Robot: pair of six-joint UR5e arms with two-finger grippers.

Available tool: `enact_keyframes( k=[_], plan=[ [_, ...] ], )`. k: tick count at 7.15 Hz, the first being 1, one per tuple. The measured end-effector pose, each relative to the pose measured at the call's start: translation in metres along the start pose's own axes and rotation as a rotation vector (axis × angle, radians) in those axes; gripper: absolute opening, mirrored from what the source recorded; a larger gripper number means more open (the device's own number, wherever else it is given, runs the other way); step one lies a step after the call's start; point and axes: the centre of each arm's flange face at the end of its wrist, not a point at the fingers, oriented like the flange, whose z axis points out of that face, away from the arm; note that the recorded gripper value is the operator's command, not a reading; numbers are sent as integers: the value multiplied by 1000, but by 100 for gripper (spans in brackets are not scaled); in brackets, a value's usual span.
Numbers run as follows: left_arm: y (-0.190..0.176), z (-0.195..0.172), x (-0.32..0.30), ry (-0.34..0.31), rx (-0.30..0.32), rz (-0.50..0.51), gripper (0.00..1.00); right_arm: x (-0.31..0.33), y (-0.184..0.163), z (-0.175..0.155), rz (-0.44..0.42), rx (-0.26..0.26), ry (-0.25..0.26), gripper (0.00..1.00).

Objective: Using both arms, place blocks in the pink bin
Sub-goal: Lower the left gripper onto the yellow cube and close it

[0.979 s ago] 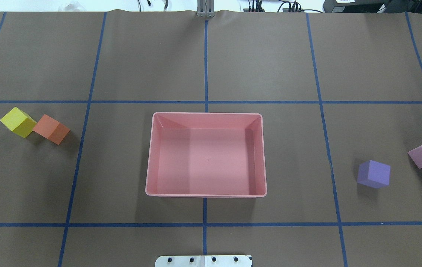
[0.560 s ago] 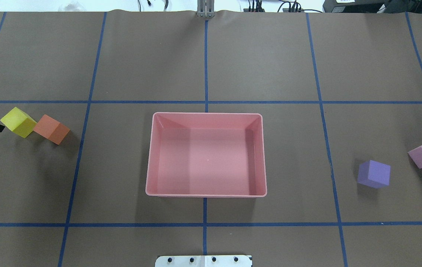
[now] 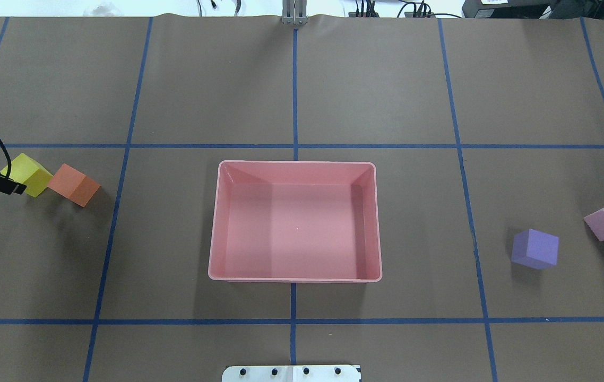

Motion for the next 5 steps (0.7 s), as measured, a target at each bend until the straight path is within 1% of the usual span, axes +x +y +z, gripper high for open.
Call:
enact_keyframes(
  k=[2, 3, 5],
  plan=[
    [-16, 9, -3, -1, -2, 0, 100, 0, 0, 0, 1, -1, -1, 100],
    [-20, 14, -4, -2, -5, -1, 95, 1, 1, 1, 2, -2, -1, 100],
    [-21, 20, -3, 0, -15, 4, 52, 1, 1, 1, 4, -4, -1, 100]
  ],
)
